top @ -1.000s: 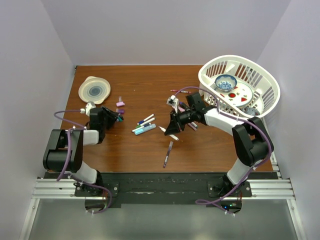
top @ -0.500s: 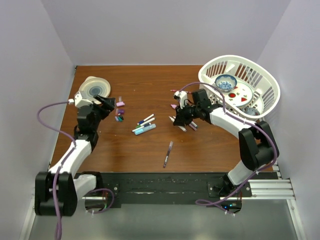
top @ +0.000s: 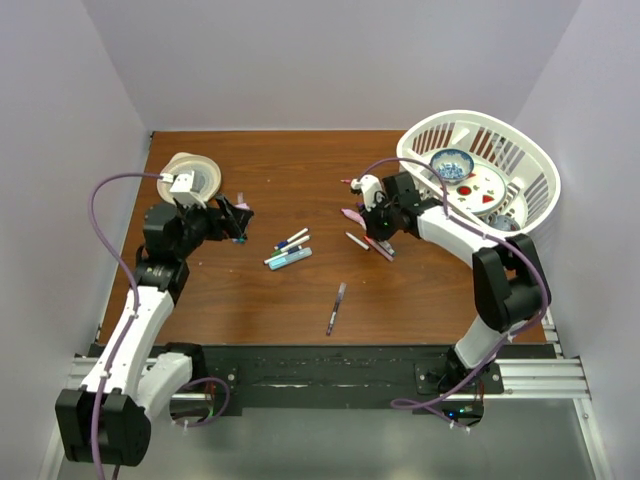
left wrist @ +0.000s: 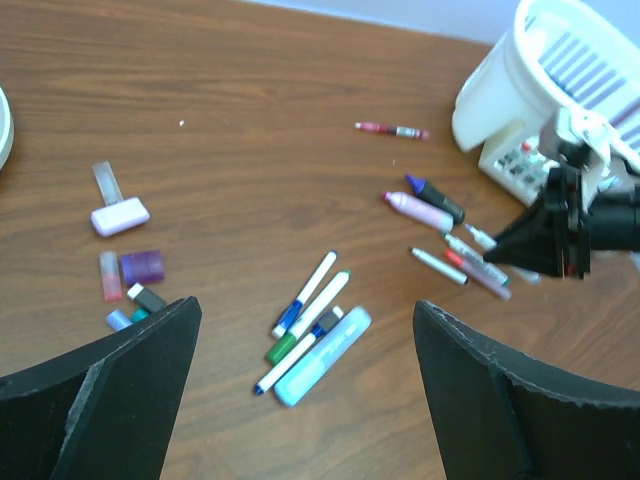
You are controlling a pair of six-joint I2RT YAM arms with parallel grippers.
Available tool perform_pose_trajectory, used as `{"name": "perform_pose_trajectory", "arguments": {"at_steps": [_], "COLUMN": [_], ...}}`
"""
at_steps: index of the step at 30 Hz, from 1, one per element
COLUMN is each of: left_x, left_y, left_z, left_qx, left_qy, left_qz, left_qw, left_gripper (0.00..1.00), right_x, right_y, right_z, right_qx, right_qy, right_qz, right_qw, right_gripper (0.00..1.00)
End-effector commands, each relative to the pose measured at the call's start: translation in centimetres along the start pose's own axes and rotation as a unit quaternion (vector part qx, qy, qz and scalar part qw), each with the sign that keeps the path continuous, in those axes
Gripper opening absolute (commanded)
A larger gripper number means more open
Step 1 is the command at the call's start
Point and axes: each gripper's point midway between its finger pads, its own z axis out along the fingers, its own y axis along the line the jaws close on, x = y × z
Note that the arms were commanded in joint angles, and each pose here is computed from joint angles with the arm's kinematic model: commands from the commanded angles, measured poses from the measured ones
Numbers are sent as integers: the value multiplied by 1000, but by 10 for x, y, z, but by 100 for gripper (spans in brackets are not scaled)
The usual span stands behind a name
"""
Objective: Open the pen caps
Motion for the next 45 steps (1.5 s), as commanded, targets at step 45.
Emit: {"name": "perform_pose_trajectory", "arguments": {"at_steps": [45], "left_x": [88], "left_y": [-73], "left_z": [9], "left_qx": [212], "left_qy": [170], "left_qz": [13], "left_qw": [962], "left_gripper": [85], "right_x": [-15], "right_y": [26], "right_z": [-34], "right_qx": [-124], "right_qy": [-23], "right_qz": [-50], "right_qw": [991], "right_gripper": [44]}}
